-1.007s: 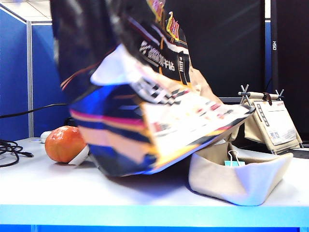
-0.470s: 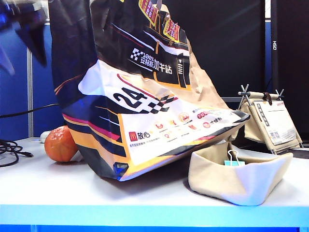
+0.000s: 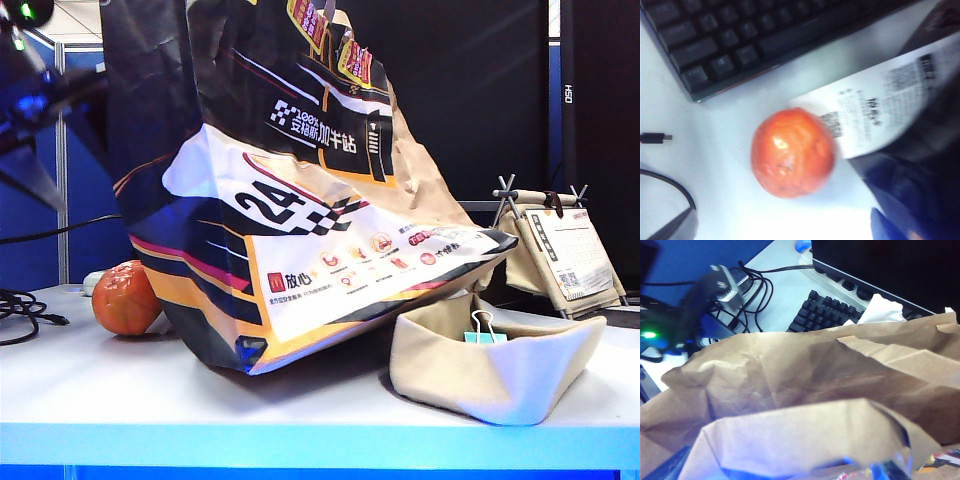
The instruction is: Open the paper bag and put two oranges into the paper bag.
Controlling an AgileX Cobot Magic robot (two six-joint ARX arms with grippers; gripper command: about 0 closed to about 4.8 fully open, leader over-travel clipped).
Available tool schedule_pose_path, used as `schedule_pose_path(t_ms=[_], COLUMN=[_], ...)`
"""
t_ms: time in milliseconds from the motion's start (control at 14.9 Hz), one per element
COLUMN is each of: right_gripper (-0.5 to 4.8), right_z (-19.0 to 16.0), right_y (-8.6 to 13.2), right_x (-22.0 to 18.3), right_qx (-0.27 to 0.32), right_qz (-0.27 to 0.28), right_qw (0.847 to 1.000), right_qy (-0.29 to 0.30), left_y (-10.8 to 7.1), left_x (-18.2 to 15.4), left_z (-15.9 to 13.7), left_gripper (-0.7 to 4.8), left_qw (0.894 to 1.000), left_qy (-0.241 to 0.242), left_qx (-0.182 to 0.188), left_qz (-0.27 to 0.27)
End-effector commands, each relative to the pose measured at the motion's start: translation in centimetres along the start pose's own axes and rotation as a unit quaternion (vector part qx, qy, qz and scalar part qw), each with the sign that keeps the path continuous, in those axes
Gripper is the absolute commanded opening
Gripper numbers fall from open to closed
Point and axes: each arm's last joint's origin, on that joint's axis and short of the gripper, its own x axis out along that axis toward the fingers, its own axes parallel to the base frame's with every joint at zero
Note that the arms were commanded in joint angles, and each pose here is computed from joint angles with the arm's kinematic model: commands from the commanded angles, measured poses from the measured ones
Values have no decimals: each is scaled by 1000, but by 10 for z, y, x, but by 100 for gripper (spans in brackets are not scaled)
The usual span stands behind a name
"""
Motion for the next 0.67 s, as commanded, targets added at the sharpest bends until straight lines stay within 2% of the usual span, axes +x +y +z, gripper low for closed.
schedule_pose_path(t_ms=[67, 201, 336, 470, 672], right_gripper=[471, 471, 461, 461, 461], right_z=[1, 2, 3, 4, 3], right_y=[2, 2, 2, 2, 2], right_x=[-5, -5, -5, -5, -5], right_qx=[-2, -2, -3, -3, -3], right_qz=[2, 2, 3, 3, 3], right_qw=[1000, 1000, 1000, 1000, 1000], right_qy=[-11, -12, -18, -22, -21], left_y=[4, 8, 6, -5, -22], left_x=[13, 24, 37, 45, 51], left_z=[2, 1, -2, -2, -1], left_gripper=[479, 479, 479, 479, 479], left_qw=[1000, 999, 998, 996, 996], left_qy=[6, 20, 44, 53, 63], left_qx=[-11, -29, -35, -23, 0], left_qz=[-3, -4, -41, -65, -61])
